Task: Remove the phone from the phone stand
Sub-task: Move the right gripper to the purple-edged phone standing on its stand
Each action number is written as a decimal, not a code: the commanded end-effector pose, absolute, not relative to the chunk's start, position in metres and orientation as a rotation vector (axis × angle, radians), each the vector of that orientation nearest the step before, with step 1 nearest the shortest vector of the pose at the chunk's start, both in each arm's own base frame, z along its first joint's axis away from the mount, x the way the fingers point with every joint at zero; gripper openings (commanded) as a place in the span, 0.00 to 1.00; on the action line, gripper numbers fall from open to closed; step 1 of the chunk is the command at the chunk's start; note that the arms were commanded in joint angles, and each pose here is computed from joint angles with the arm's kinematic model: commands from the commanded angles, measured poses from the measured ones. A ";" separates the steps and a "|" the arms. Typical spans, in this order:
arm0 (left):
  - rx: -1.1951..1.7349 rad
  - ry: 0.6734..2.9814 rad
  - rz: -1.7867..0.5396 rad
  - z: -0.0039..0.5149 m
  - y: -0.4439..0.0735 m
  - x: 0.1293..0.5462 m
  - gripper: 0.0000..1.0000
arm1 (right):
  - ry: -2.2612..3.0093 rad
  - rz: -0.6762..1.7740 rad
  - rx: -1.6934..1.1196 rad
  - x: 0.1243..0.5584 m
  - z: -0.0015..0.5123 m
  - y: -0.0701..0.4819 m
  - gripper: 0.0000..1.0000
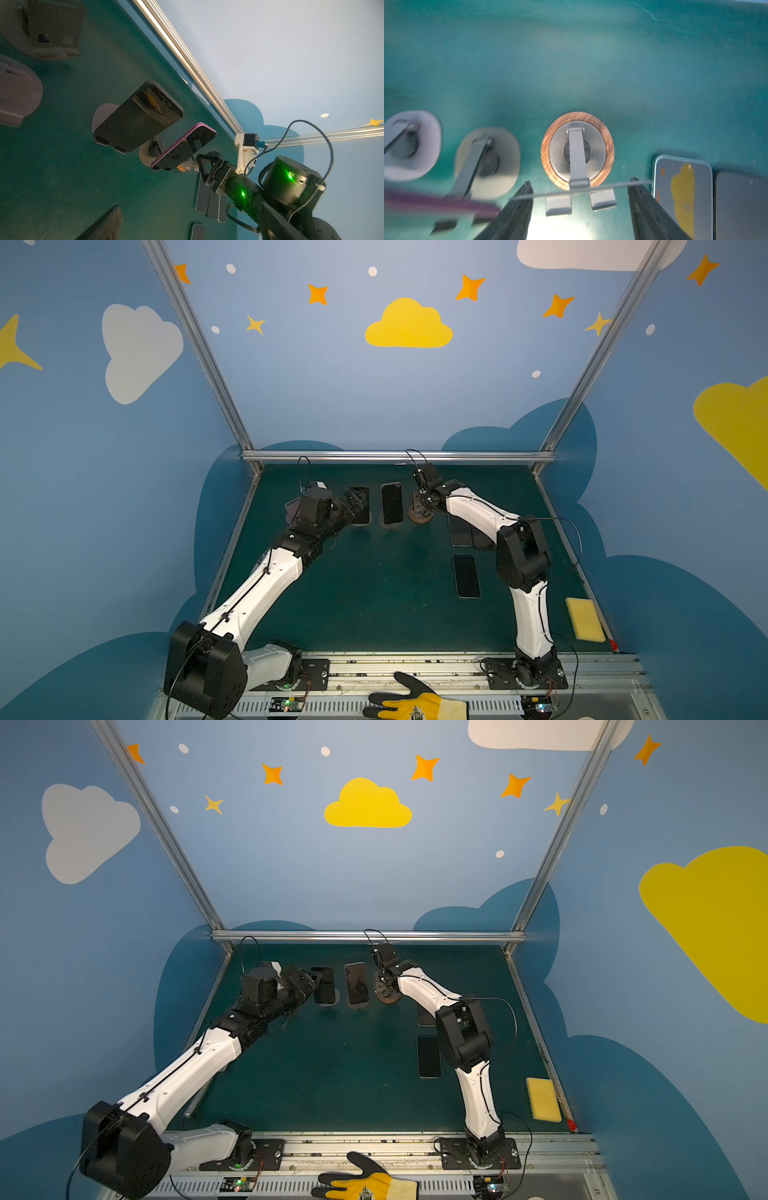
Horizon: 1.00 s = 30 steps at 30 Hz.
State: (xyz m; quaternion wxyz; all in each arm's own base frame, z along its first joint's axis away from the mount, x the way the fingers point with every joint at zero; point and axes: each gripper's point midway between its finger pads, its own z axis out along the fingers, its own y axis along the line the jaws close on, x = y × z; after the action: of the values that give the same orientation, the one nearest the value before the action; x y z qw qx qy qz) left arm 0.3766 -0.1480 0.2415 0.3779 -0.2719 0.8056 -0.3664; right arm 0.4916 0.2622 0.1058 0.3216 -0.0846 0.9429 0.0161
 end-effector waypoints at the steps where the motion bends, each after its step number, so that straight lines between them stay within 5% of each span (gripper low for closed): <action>1: -0.682 2.024 -0.958 0.254 -0.148 0.381 1.00 | 2.438 0.032 -0.247 0.514 0.109 0.259 0.67; 9: -0.690 2.019 -0.963 0.254 -0.145 0.384 1.00 | 2.430 0.056 -0.292 0.526 0.108 0.262 0.77; 16: -0.694 2.014 -0.968 0.255 -0.142 0.385 1.00 | 2.375 0.054 -0.244 0.517 0.156 0.255 0.86; 30: -0.732 1.931 -0.951 0.275 -0.113 0.388 1.00 | 2.150 0.249 -0.182 0.429 0.256 0.243 0.85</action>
State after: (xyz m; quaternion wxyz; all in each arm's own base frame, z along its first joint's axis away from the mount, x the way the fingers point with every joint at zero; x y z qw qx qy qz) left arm 0.3855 -0.1208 0.2490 0.3917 -0.2961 0.7899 -0.3674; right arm 0.4358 0.2441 0.2623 0.4598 -0.0889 0.8796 0.0830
